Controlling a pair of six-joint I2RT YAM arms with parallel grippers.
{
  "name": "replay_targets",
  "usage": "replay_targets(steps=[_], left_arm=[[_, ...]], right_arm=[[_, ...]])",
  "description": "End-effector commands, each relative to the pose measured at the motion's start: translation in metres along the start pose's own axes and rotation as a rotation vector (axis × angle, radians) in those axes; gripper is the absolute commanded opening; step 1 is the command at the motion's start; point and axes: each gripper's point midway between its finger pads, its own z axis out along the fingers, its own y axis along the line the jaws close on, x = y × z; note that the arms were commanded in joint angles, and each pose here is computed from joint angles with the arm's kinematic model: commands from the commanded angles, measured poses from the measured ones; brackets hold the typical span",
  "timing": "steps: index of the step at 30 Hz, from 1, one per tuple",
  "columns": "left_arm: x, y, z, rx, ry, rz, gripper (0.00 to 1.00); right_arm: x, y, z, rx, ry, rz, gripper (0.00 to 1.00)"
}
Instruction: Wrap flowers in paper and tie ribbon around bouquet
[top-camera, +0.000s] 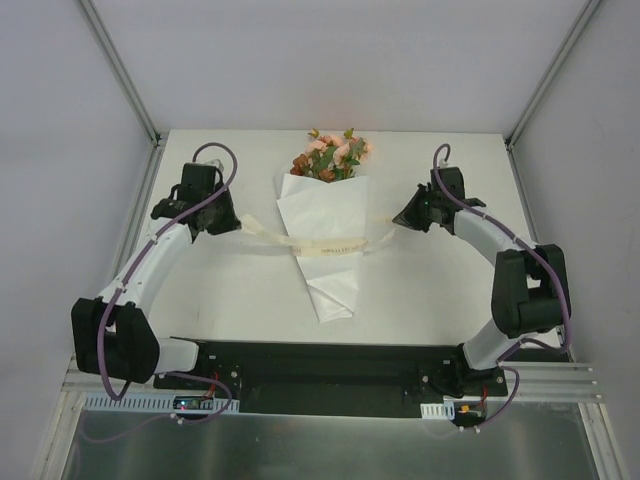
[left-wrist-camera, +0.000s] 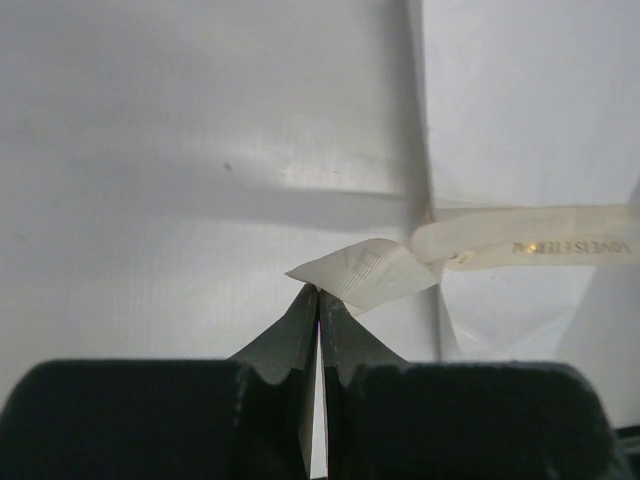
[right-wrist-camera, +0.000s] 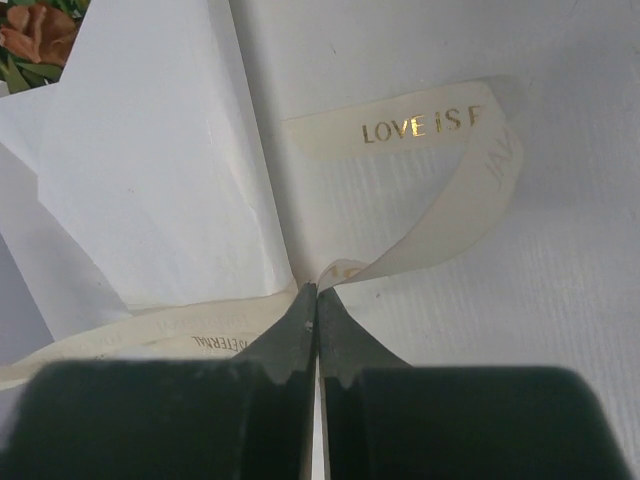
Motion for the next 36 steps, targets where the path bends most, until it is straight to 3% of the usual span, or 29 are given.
replay_targets(steps=[1,5,11,17,18,22,23,24,25,26,28,30,32,36], left_arm=[[-0.009,-0.068,-0.004,0.316,0.098,-0.072,0.0],[-0.018,-0.071,-0.004,0.327,0.091,-0.036,0.0],[0.007,-0.005,0.002,0.04,0.163,0.179,0.01],[0.009,0.047,-0.001,-0.219,0.186,0.279,0.06],[0.005,0.048,-0.002,-0.232,0.182,0.287,0.09],[-0.015,0.048,-0.008,-0.279,0.14,0.28,0.41],[-0.016,0.04,-0.008,-0.243,0.137,0.27,0.48],[-0.017,0.033,-0.009,-0.216,0.132,0.269,0.68],[-0.024,0.022,-0.011,-0.19,0.114,0.275,0.7],[-0.026,0.012,-0.012,-0.161,0.107,0.284,0.7],[-0.028,-0.039,-0.013,0.101,0.105,0.295,0.7],[-0.026,-0.109,-0.02,0.481,0.087,0.36,0.66],[-0.008,-0.15,-0.015,0.637,0.091,0.493,0.63],[0.019,-0.205,0.009,0.732,0.03,0.83,0.69]], right_arm=[[-0.004,0.015,0.002,-0.054,0.014,-0.048,0.01],[-0.004,0.026,-0.001,-0.1,0.032,-0.064,0.01],[-0.01,0.071,-0.009,-0.223,-0.008,-0.159,0.01],[-0.02,0.109,-0.002,-0.307,-0.001,-0.165,0.01],[-0.02,0.114,-0.002,-0.318,0.002,-0.159,0.01],[-0.022,0.121,-0.002,-0.337,-0.001,-0.157,0.01],[-0.021,0.123,-0.002,-0.34,0.003,-0.157,0.01],[-0.019,0.123,-0.002,-0.344,0.012,-0.158,0.01],[-0.017,0.123,-0.002,-0.346,0.019,-0.157,0.01],[-0.016,0.124,-0.003,-0.353,0.023,-0.158,0.01],[-0.013,0.126,-0.003,-0.364,0.033,-0.17,0.01],[-0.01,0.129,-0.005,-0.382,0.05,-0.171,0.01],[-0.011,0.14,-0.01,-0.425,0.062,-0.153,0.01],[-0.02,0.155,-0.009,-0.447,0.063,-0.061,0.01]])
